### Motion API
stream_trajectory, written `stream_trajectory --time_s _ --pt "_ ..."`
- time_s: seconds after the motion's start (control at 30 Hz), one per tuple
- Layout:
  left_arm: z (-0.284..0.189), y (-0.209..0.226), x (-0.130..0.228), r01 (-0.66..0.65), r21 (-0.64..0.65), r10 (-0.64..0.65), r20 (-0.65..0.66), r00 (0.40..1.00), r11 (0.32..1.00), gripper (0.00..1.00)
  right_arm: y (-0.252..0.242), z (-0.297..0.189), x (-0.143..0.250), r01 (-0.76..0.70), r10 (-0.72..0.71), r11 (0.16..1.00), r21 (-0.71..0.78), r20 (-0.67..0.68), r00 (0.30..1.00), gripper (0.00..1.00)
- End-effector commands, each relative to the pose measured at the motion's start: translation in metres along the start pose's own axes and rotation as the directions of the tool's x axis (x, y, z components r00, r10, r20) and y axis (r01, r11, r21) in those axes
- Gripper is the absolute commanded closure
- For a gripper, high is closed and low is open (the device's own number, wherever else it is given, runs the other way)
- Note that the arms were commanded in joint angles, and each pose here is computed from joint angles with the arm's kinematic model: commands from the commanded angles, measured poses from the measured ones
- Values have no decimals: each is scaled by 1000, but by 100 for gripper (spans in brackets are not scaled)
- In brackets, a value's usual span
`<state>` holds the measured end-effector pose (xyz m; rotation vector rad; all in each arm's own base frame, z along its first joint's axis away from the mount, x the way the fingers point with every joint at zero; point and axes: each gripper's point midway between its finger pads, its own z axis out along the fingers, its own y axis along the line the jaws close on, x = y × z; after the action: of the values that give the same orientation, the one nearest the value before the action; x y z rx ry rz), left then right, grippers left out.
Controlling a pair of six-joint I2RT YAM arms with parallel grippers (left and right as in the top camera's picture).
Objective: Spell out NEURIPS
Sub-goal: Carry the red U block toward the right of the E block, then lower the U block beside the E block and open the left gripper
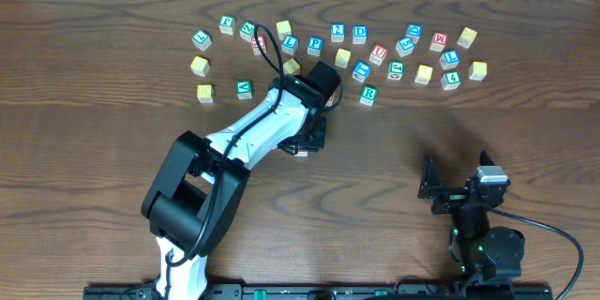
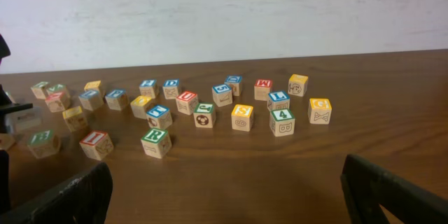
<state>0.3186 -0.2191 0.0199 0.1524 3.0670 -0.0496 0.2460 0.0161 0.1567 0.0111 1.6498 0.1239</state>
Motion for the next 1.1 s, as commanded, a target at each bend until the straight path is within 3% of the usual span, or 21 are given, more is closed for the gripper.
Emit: stream_trajectory --time_s 0.0,0.6,1.07 --pt "-16 6 -15 -10 -33 13 71 997 999 61 1 0 1 8 -8 1000 -7 -3 1000 1" --pt "-25 -2 -29 -32 -12 33 119 992 999 62 1 0 2 8 -8 1000 -7 -4 1000 1" --pt "-117 -4 -89 -124 33 108 314 943 992 61 1 0 1 8 -8 1000 -7 -3 1000 1"
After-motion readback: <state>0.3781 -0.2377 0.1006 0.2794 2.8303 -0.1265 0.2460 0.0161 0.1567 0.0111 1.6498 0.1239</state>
